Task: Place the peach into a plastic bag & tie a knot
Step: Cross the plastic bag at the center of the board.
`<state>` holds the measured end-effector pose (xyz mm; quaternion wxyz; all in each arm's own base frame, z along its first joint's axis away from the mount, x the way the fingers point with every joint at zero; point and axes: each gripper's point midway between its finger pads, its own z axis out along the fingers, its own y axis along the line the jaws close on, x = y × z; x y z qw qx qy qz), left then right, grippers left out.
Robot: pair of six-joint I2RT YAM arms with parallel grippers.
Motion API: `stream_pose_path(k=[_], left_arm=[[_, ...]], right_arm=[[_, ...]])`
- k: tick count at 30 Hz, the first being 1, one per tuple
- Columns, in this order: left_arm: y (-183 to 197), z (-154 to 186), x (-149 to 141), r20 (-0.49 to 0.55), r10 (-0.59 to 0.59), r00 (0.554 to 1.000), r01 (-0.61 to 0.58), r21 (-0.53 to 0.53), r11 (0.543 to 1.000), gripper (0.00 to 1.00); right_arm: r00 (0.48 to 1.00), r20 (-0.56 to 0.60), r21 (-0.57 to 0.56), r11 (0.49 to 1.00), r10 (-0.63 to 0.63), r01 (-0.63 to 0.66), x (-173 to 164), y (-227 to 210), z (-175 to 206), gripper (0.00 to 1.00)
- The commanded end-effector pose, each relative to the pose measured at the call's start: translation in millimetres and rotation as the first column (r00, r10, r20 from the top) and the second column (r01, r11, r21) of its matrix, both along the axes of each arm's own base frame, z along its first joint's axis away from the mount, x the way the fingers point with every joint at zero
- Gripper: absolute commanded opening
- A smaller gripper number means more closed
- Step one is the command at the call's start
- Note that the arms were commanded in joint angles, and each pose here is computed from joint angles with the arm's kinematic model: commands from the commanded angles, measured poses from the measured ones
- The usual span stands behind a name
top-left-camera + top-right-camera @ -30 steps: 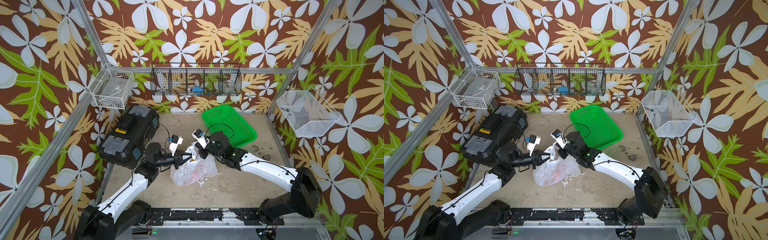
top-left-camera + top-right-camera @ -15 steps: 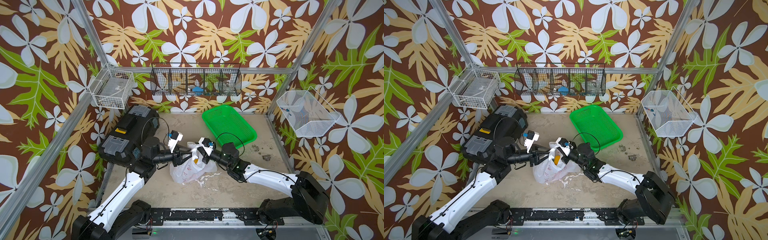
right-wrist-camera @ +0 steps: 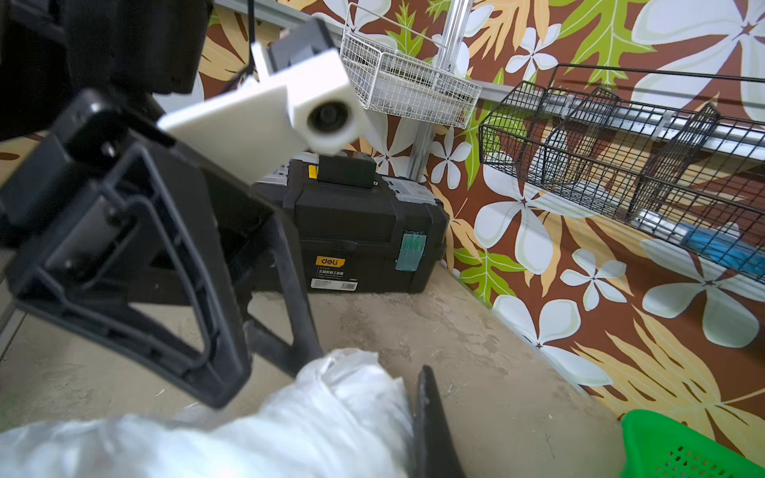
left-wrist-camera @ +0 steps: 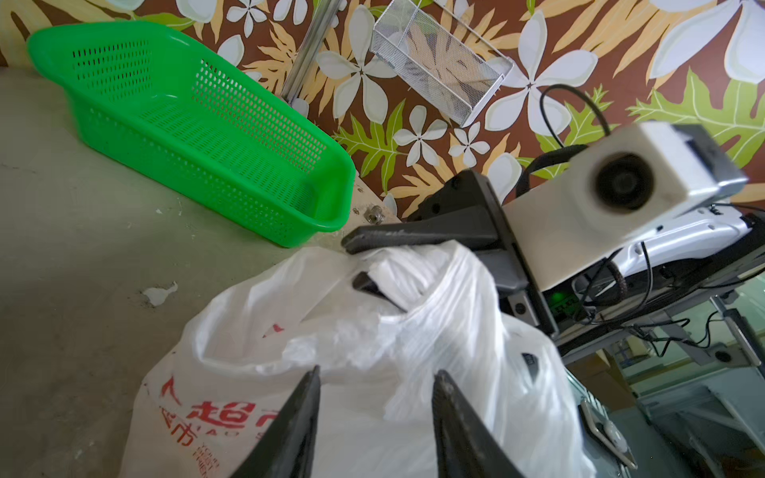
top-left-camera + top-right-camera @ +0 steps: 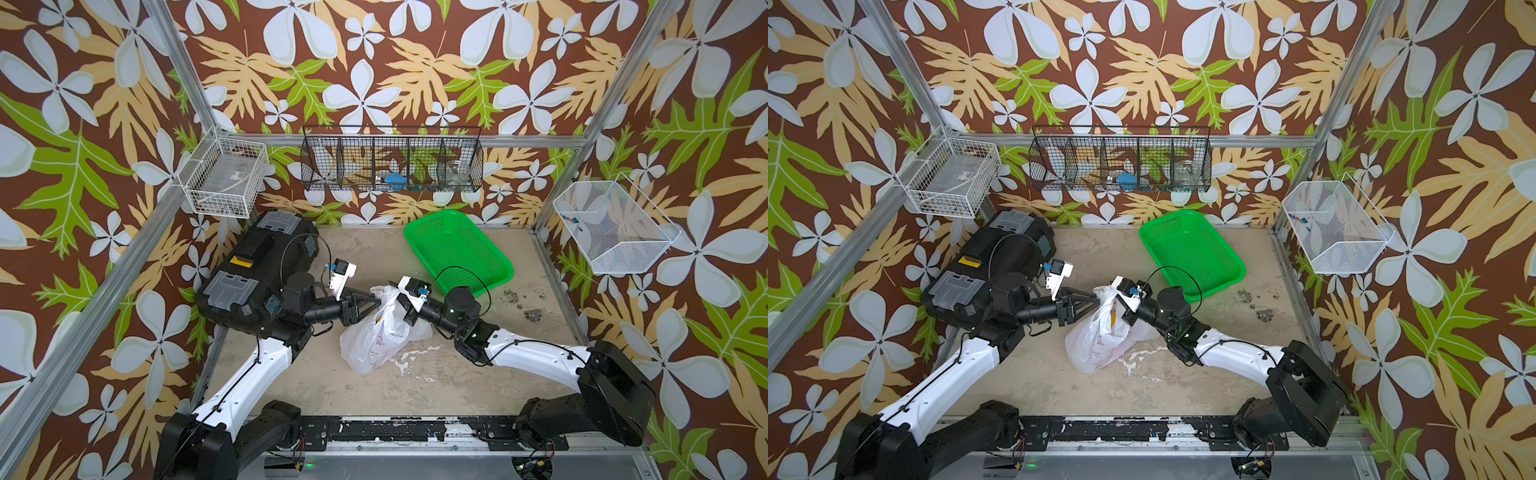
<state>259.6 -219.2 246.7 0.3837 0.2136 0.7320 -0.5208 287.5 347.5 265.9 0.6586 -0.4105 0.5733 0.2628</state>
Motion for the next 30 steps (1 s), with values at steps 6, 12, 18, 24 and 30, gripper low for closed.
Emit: stream_pose_path(k=[6,12,18,24,30], left_arm=[[-31.2,21.8,-7.8,0.106,-0.077,0.991,0.089,-0.107,0.990,0.45],[-48.1,15.2,-18.7,0.092,-0.144,0.985,0.155,-0.132,0.979,0.40],[-38.0,3.7,-19.3,0.071,-0.114,0.991,0.117,-0.042,0.992,0.40],[-5.3,6.6,0.9,-0.013,-0.027,1.000,0.026,-0.022,0.999,0.40],[-10.5,17.7,5.8,-0.076,-0.070,0.995,0.063,-0.094,0.994,0.35]], right_arm=[[0.997,0.062,0.064,0.996,0.052,-0.056,-7.8,5.9,26.2,0.05],[0.997,0.065,0.068,0.997,0.041,-0.045,-4.1,7.3,22.7,0.08],[0.997,0.066,0.065,0.997,0.032,-0.037,-3.2,6.2,17.5,0.07],[0.997,0.070,0.061,0.997,0.031,-0.036,-3.7,5.3,16.4,0.07],[0.997,0.073,0.057,0.998,0.035,-0.040,-4.6,5.3,15.4,0.06]])
